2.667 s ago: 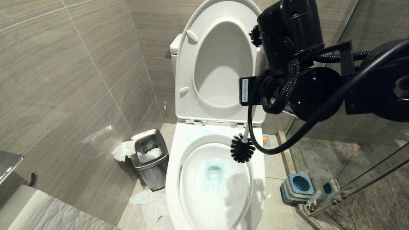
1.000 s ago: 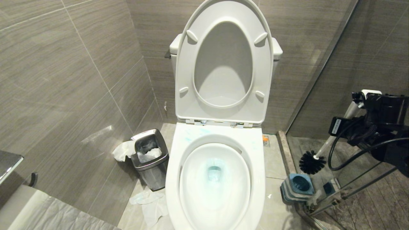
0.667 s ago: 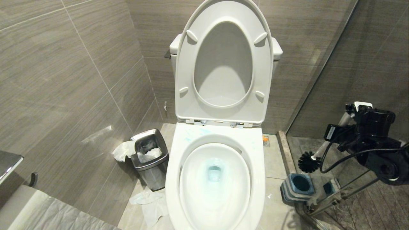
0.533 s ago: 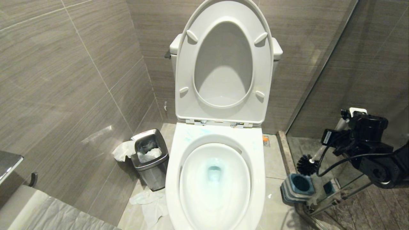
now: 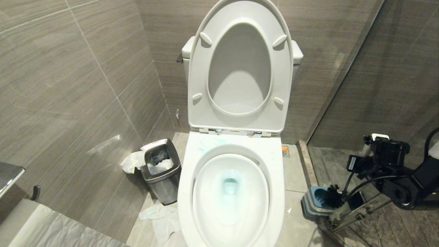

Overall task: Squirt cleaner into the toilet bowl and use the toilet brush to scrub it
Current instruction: Put the toilet brush back

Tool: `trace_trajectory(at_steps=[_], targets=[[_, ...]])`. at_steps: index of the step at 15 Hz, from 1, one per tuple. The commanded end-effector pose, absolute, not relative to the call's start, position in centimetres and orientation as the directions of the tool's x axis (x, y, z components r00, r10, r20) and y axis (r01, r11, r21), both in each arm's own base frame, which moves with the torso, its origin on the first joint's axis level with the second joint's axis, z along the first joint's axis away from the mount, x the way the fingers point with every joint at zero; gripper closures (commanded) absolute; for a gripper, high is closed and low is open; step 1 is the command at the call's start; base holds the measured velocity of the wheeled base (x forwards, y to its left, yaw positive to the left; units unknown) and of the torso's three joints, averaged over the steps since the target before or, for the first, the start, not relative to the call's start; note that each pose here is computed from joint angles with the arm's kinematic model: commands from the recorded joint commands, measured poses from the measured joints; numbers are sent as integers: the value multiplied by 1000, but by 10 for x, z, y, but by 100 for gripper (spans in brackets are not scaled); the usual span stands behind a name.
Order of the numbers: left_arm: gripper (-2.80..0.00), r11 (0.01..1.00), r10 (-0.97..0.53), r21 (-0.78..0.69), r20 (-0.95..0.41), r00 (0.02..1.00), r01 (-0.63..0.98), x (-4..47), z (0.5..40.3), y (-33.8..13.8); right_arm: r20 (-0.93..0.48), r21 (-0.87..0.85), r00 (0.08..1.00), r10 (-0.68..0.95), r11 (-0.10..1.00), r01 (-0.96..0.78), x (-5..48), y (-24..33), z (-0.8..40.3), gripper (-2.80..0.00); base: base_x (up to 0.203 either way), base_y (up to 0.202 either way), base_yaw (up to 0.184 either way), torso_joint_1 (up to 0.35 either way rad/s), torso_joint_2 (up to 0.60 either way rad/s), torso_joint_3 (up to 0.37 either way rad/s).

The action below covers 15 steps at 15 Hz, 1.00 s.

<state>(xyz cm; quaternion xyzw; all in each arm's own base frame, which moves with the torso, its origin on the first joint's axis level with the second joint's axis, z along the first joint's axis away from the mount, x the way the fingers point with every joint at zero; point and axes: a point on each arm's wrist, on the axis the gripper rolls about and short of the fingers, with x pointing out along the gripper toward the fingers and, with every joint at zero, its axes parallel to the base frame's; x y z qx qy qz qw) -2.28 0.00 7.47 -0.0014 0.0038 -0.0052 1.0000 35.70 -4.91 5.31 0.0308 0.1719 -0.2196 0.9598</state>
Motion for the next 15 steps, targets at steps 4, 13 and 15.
trace_trajectory(at_steps=[4,13,15], targets=[[0,1000,-11,-3,-11,1000,11,-23,74,0,-291,-47,862,-416,906,421,367,-66,17,0,0,0,0,0,0,0],[0,1000,-11,-3,-11,1000,11,-23,74,0,-302,-39,881,-365,928,371,388,-64,-14,0,0,0,0,0,0,0],[0,1000,-11,-3,-11,1000,11,-23,74,0,-307,-40,884,-353,932,359,389,-59,-17,0,0,0,0,0,0,0]])
